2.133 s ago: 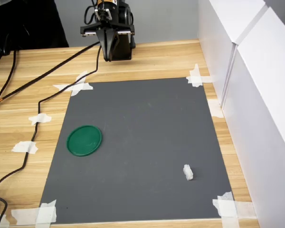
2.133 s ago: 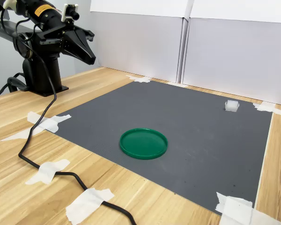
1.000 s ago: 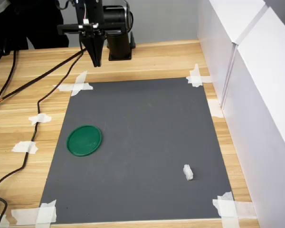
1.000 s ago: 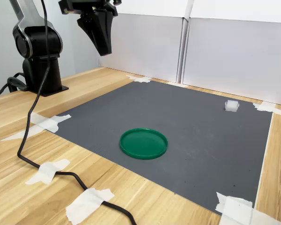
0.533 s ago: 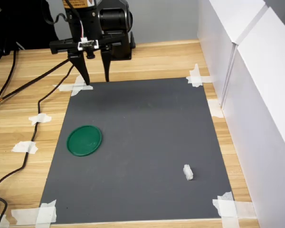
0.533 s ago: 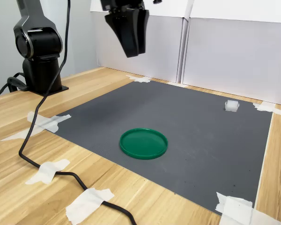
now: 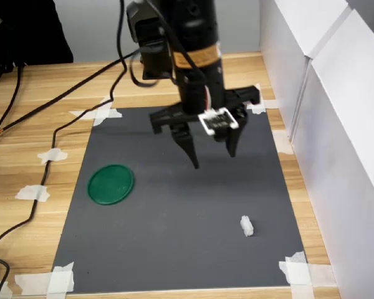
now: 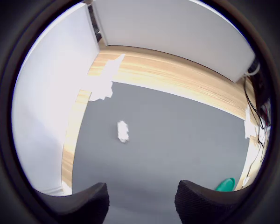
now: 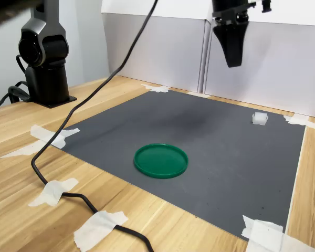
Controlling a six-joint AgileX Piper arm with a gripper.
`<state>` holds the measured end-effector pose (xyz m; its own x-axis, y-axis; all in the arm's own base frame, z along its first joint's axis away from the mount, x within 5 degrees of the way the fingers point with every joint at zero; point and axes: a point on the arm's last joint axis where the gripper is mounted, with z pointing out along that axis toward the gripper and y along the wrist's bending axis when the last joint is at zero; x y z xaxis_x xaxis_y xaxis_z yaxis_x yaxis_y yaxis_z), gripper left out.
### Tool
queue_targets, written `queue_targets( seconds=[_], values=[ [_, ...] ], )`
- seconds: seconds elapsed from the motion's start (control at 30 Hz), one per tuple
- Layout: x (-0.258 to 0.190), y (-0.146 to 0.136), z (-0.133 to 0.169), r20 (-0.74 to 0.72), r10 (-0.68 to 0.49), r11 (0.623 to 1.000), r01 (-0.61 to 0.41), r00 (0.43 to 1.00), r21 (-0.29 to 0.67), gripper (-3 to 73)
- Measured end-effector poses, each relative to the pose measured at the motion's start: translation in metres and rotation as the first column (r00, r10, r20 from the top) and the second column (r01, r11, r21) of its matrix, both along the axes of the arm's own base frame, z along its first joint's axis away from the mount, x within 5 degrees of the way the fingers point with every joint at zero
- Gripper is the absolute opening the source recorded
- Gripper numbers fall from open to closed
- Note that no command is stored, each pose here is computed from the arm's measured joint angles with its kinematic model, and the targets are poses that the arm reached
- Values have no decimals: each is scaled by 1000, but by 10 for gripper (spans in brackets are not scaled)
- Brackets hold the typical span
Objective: Grasp a white terminal and put it on the green lid.
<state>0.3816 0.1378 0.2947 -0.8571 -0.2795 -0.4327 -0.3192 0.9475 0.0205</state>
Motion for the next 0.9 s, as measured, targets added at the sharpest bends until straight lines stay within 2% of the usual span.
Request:
queue_targets(
  seconds=[0.2,0.47,0.9],
  values=[
    [27,18,-35,-52,0,1000,0,999,-5,605],
    [46,28,-61,-60,-12,999,14,998,41,605],
    [58,34,-96,-89,-20,999,24,996,47,605]
  ],
)
